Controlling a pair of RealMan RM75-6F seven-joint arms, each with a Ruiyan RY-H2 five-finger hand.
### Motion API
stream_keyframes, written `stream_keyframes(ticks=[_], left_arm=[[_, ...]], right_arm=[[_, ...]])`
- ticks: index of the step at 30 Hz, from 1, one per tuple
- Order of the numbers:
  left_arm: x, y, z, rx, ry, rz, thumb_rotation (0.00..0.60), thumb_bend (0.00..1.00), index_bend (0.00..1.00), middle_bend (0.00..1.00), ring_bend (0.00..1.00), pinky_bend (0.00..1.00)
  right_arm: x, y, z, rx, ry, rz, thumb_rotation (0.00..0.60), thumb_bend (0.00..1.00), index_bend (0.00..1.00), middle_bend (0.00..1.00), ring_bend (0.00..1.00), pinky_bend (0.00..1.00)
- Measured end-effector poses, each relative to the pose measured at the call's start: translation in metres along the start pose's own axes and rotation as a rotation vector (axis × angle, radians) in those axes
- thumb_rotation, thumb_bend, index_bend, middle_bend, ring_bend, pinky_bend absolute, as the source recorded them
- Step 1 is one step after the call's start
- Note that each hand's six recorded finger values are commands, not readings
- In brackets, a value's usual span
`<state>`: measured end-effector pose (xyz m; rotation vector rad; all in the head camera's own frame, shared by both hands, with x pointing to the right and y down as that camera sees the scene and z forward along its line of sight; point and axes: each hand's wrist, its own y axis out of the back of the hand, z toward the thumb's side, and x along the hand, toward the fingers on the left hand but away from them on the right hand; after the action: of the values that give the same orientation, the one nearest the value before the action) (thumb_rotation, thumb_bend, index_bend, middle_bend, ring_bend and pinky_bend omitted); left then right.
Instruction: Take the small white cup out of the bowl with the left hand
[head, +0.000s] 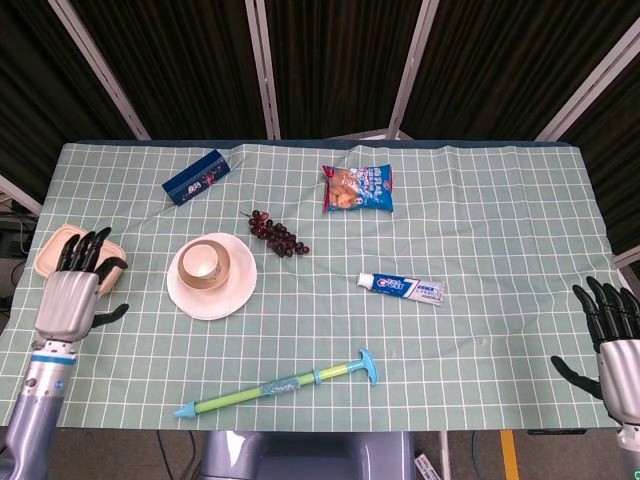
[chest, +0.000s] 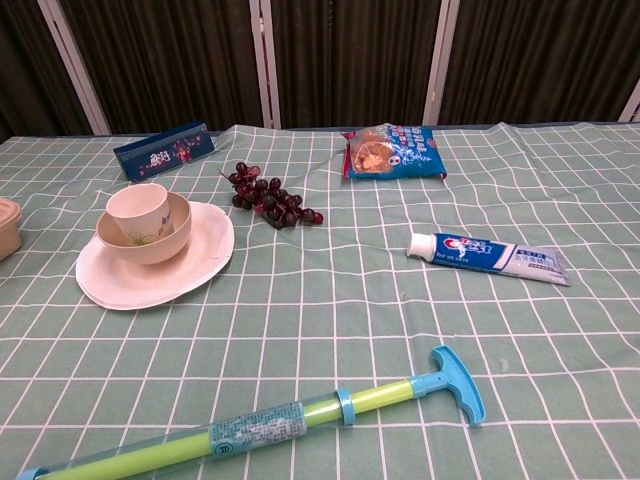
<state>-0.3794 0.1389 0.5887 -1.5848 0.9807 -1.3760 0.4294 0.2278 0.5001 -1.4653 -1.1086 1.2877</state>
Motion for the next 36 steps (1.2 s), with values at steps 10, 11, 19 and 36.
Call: stream_keyframes(ticks=[10,11,19,36], left_arm=[[0.055,-0.031,0.034,0.058,-0.026,-0.076,0.6,0.23,0.48,0.0,0.0,0.0],[0.058,-0.035,0.037,0.065,-0.028,-0.082,0.6,0.24,0.49,0.0,0.0,0.0],[0.071,-0.063,0.057,0.082,-0.042,-0.139,0.6,0.26,0.51,0.0,0.0,0.0],[0.089,-0.095,0.082,0.098,-0.051,-0.168,0.6,0.45,0.63,0.0,0.0,0.0]], right_arm=[[-0.001,0.003,-0.004,-0.024,-0.005,-0.001,0.6,0.04,0.02,0.0,0.0,0.0],[-0.001,0.003,-0.004,-0.027,-0.005,-0.001,0.6,0.04,0.02,0.0,0.0,0.0],[-0.001,0.006,-0.006,-0.04,-0.009,-0.005,0.6,0.04,0.02,0.0,0.0,0.0],[-0.002,0.007,-0.008,-0.06,-0.008,-0.009,0.6,0.04,0.02,0.0,0.0,0.0]])
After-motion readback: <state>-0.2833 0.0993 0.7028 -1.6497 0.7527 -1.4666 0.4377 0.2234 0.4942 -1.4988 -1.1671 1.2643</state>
